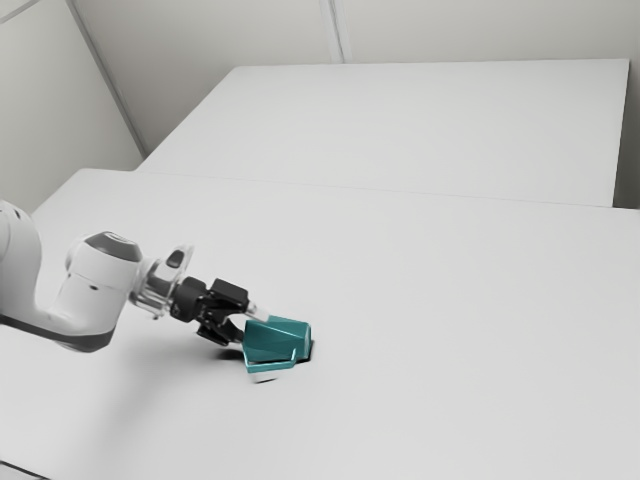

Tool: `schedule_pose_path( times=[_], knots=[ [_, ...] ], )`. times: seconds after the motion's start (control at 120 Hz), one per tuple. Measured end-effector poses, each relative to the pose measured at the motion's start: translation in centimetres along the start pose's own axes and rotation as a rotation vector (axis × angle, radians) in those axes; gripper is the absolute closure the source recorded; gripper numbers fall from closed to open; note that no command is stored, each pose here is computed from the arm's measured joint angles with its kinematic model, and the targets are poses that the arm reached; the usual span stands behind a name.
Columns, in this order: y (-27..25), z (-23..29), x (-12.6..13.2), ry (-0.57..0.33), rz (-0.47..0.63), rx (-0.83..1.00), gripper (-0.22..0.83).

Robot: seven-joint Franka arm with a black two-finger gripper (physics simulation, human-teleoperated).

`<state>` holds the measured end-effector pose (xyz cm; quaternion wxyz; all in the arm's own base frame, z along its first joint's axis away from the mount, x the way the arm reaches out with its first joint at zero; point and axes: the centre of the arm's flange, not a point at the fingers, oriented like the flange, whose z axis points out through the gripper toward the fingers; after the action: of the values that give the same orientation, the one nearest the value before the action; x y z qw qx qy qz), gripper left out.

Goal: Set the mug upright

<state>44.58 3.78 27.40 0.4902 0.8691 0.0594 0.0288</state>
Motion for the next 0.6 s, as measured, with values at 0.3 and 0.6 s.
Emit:
schedule_pose_path(
  times=[0.3,0.6],
  knots=[
    [-0.06,0.41,0.20,0.011,0.004,-0.011,0.35],
    [0.04,0.58,0.17,0.013,0.011,-0.020,0.59]
  ],
)
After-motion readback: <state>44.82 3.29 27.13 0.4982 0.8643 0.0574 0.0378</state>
